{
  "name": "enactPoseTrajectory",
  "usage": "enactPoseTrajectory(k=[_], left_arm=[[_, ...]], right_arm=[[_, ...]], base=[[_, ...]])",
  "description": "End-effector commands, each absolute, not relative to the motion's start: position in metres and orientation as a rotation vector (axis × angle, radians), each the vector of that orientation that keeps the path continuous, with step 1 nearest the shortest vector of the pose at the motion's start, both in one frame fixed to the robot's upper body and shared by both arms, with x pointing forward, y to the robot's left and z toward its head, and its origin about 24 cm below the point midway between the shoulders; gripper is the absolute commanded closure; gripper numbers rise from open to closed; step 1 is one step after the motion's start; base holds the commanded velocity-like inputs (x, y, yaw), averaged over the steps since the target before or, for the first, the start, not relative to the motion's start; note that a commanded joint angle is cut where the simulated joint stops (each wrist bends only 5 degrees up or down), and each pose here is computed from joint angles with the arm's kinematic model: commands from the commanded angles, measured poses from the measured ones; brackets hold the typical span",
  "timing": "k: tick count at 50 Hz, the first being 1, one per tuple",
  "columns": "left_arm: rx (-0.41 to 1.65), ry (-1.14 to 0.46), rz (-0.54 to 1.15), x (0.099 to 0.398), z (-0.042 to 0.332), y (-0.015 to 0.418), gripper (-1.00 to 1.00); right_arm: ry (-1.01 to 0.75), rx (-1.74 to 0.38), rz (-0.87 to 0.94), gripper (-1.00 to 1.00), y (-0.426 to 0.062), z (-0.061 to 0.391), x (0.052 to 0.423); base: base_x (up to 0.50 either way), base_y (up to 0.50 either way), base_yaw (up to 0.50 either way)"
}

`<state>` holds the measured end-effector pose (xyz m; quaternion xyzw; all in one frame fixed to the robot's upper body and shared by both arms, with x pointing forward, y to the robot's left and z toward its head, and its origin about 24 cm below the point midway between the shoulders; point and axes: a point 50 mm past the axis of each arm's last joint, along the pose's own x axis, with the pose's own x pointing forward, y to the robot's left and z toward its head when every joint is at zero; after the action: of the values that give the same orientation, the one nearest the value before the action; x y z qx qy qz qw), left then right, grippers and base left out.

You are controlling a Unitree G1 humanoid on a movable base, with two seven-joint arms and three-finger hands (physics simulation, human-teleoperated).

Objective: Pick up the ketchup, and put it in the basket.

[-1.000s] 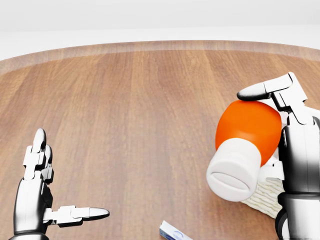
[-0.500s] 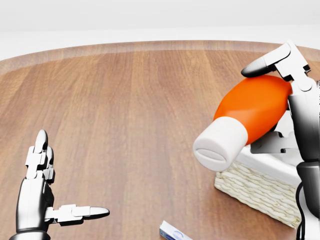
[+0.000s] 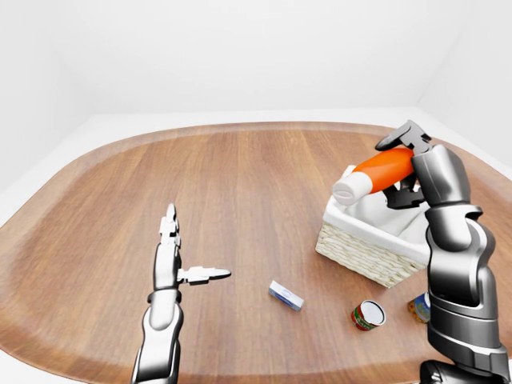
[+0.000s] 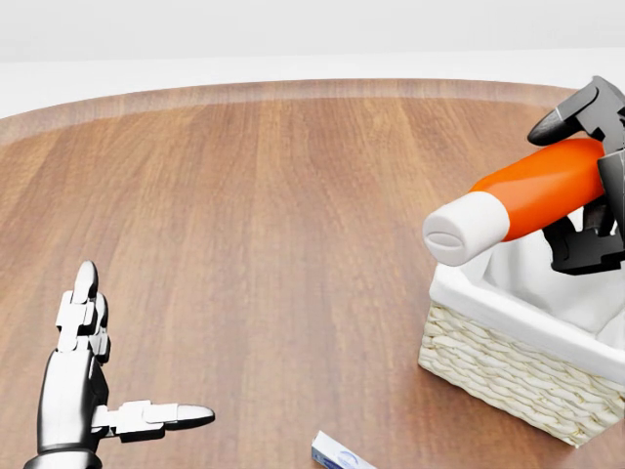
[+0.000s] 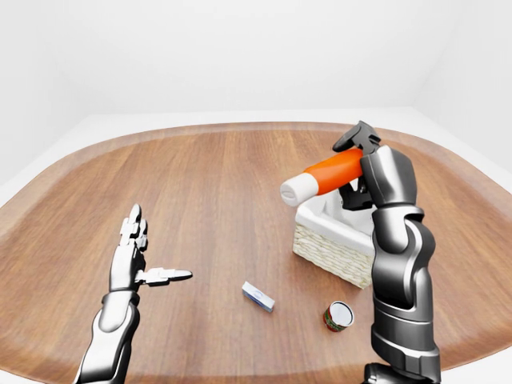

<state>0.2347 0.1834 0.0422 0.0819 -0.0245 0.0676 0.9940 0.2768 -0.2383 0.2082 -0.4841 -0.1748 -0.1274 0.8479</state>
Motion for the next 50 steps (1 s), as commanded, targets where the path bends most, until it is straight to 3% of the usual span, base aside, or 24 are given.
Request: enactPoseTrajectory(k=[1,22,50], left_arm=[[0.164,-0.056,0.138,0.234,0.044,0.183,-1.00],[0.159,-0.078,0.137,0.234,0.049,0.183,-1.00],[0.157,-0.111,0.127,0.224,0.057,0.181,-1.00]], right_arm=[[-0.269,-1.067,-0.350,1.00,-0.270,0.204,0.281],[-0.104,-1.198,-0.353,1.00,-0.292,0.192,0.294],[0.121,-1.122,-0.424,1.00,-0.318,0.140,0.338]], base=[[0.00,0.00,0.00],[0.00,0.00,0.00],[0.00,0.00,0.00]])
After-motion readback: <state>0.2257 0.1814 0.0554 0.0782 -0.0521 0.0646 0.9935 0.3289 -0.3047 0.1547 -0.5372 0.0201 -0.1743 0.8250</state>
